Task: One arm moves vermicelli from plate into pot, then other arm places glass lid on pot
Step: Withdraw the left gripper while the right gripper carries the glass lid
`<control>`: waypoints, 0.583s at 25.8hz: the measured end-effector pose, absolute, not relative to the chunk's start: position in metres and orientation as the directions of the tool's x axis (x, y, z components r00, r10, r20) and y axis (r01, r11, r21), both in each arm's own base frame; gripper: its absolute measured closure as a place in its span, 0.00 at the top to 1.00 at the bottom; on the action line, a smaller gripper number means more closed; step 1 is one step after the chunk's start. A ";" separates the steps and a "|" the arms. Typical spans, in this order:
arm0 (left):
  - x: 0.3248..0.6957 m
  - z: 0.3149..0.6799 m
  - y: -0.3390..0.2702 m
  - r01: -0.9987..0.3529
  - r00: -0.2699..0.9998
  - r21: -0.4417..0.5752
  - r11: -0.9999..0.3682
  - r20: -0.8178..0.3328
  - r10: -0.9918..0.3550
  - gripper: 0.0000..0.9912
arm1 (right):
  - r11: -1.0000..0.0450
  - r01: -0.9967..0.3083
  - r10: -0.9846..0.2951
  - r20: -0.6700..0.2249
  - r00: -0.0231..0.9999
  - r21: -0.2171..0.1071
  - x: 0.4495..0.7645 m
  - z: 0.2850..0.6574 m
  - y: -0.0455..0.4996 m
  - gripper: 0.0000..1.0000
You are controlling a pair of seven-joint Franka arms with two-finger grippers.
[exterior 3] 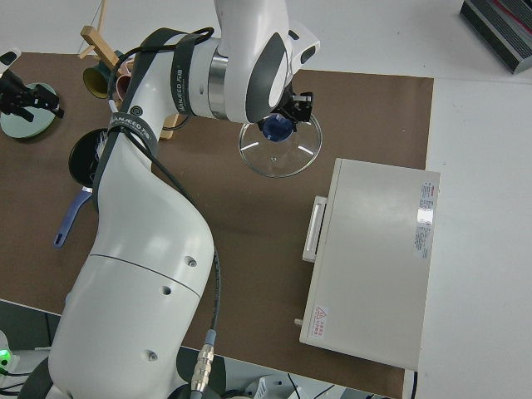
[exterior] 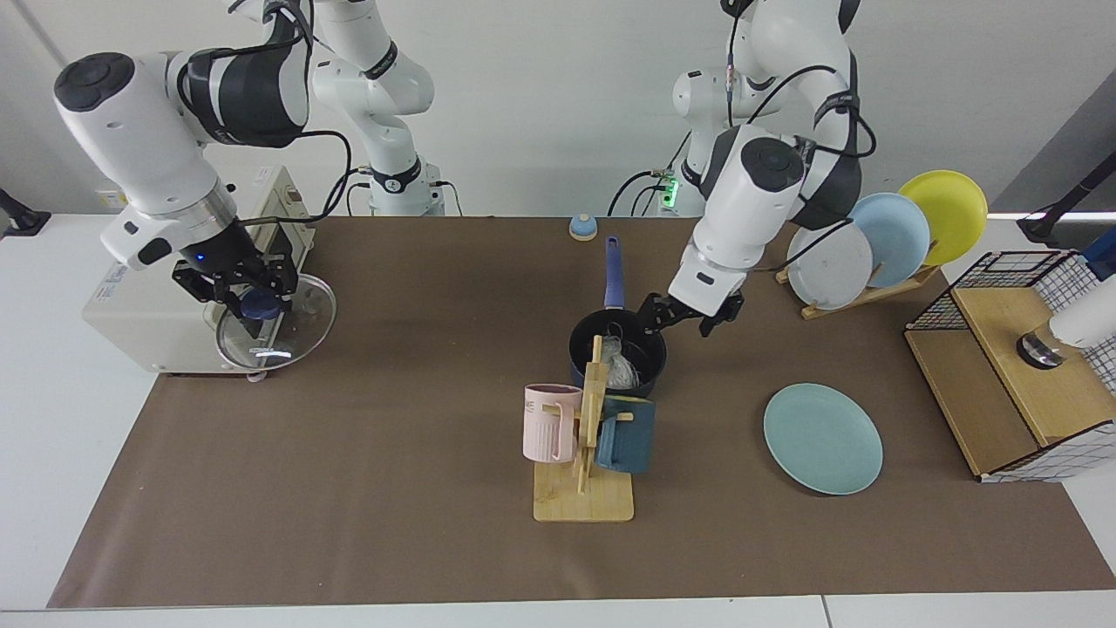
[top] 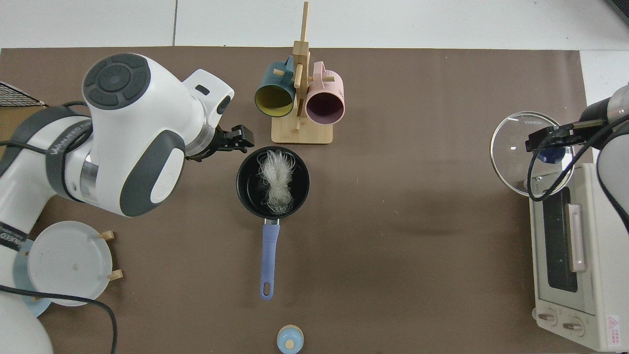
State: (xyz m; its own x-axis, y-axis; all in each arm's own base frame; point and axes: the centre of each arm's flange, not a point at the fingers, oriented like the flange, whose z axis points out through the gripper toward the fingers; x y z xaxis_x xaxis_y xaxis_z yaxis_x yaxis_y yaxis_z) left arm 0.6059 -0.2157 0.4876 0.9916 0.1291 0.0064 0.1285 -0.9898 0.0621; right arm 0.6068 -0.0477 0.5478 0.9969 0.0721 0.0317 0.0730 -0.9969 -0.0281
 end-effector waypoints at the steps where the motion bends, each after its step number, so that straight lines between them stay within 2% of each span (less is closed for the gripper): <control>1: 0.606 0.496 -0.208 0.128 0.992 0.038 -0.991 0.012 0.129 1.00 | -0.997 0.072 0.071 0.032 0.997 -0.028 0.605 0.549 -0.038 0.66; 4: 0.605 0.515 -0.185 0.119 0.993 -0.008 -0.993 0.020 0.119 1.00 | -0.998 0.054 0.053 0.028 0.998 -0.018 0.602 0.550 0.003 0.66; 9: 0.602 0.543 -0.129 0.075 0.997 -0.056 -0.996 0.021 0.074 1.00 | -0.999 0.030 0.031 0.029 0.999 0.029 0.595 0.549 0.094 0.66; 15: 0.588 0.583 -0.064 0.028 0.999 -0.090 -0.996 0.024 0.026 1.00 | -1.000 -0.008 -0.007 0.040 0.999 0.029 0.580 0.550 0.194 0.66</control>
